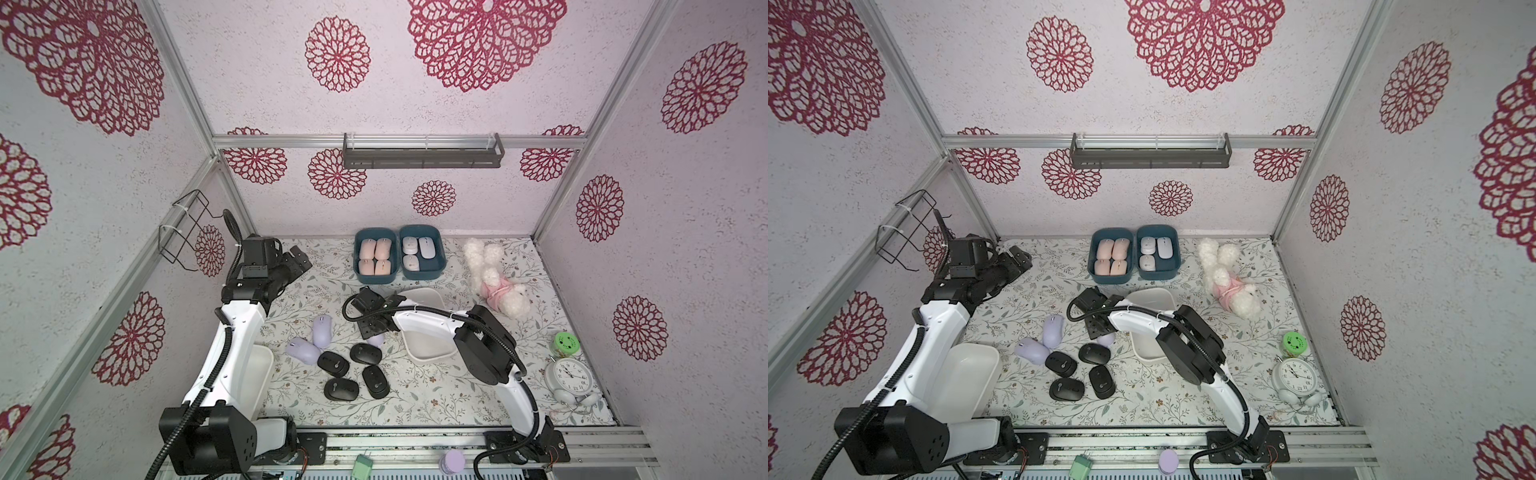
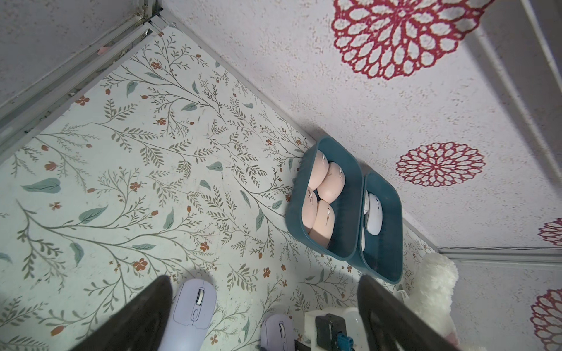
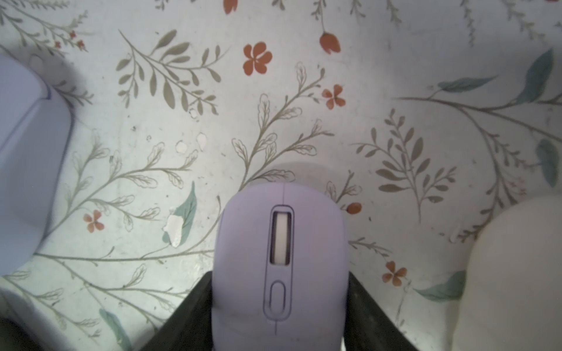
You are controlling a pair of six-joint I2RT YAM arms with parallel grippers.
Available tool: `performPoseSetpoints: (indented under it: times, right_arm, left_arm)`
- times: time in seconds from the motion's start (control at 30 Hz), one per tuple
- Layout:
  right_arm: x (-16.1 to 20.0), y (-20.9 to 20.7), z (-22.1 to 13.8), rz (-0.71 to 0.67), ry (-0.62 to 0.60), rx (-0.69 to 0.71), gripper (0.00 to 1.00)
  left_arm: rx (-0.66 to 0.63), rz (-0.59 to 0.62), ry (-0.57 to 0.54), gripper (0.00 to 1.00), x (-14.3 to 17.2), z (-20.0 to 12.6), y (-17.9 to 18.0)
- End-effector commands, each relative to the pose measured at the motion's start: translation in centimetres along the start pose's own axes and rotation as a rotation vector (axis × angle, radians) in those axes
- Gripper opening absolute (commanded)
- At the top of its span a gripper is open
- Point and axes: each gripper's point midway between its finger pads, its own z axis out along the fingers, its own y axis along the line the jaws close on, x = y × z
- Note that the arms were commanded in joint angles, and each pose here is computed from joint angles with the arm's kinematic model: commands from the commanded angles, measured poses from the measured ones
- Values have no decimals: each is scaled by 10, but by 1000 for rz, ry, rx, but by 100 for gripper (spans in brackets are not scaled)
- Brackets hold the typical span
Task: Place the mice by color into the storage box
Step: Pick up the mouse from the center of the board, then place the mouse in the storage box.
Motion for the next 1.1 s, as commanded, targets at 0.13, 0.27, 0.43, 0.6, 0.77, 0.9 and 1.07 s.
performPoseSetpoints:
  times: [0.13,0.27,0.43,0.6,0.77,0.9,1.07]
  right_arm:
    - [-42,0,-46,5,-156,-14,53]
    - [-63,0,-77,-8,-228,-29,52]
    - [-78,-23,-122,-4,-321,6,51]
    - [-63,-87,-154,40,-346,95,51]
    - [-25,-122,-150,86,-284,69,51]
    - [-9,-124,-131,90,-245,34,51]
    - [-8,-129,-99,91,-225,28,51]
  left_arm:
    - [28,-20,-18,97,-6,-3,-1]
    - [24,-17,-19,97,-6,-1,0]
    - [82,-11,25,97,2,9,-9]
    - [201,-6,183,97,31,28,-34]
    - [237,57,252,97,55,31,-56]
    - [246,64,274,97,62,33,-60]
    - [235,72,264,97,60,34,-58]
